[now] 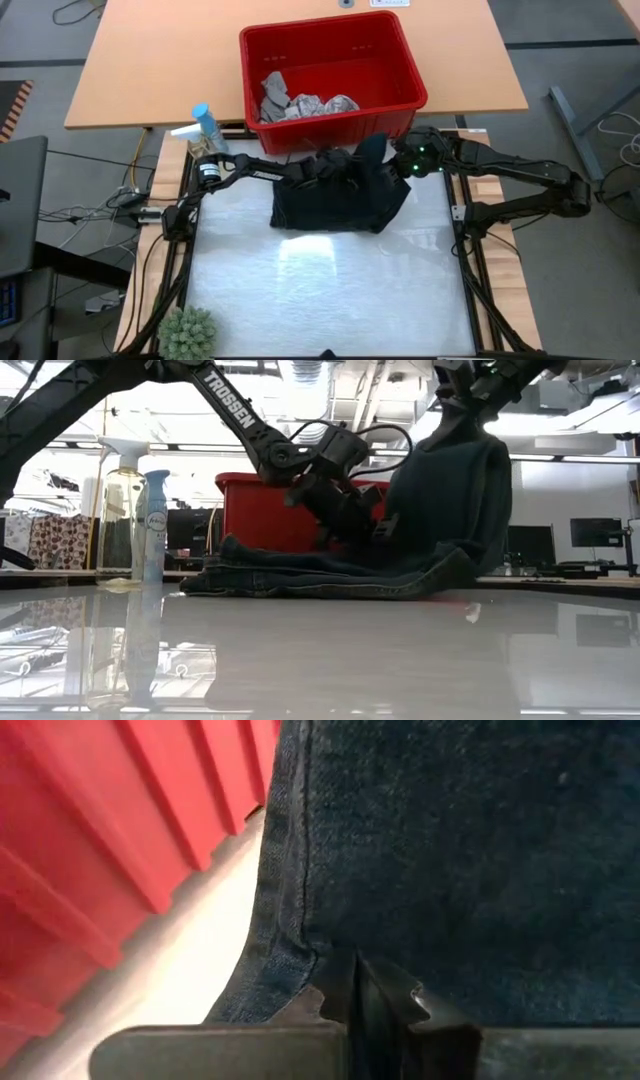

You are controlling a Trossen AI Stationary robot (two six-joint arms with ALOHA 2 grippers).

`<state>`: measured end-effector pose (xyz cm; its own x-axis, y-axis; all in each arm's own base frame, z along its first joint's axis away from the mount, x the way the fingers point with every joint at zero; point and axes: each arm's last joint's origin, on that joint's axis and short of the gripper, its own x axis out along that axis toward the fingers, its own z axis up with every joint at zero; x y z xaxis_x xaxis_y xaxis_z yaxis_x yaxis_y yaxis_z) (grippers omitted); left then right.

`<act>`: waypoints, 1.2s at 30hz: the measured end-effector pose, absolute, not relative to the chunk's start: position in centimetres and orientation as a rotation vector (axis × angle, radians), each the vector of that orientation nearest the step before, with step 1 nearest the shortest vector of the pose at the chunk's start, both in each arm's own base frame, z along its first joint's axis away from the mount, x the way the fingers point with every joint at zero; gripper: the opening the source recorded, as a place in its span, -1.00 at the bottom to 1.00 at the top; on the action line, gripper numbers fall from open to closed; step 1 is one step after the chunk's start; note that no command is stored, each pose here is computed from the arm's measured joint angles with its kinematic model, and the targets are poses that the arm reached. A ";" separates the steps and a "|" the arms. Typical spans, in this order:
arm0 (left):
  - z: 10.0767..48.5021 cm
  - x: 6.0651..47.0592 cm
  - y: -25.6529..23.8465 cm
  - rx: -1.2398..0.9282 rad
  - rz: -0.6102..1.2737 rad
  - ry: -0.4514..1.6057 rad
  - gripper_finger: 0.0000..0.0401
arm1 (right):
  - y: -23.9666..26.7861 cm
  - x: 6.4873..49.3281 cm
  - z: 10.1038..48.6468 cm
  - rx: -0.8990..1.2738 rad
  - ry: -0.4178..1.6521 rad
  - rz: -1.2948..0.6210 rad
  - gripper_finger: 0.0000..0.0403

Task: Fold Laundry from Bin
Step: Fold the blue jeans

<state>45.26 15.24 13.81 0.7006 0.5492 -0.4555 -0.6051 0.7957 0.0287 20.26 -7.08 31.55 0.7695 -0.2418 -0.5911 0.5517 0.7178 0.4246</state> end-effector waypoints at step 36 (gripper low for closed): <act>15.7 33.2 9.3 -0.219 0.585 0.811 -1.00 | -8.0 20.3 31.6 0.611 0.516 -0.465 -0.82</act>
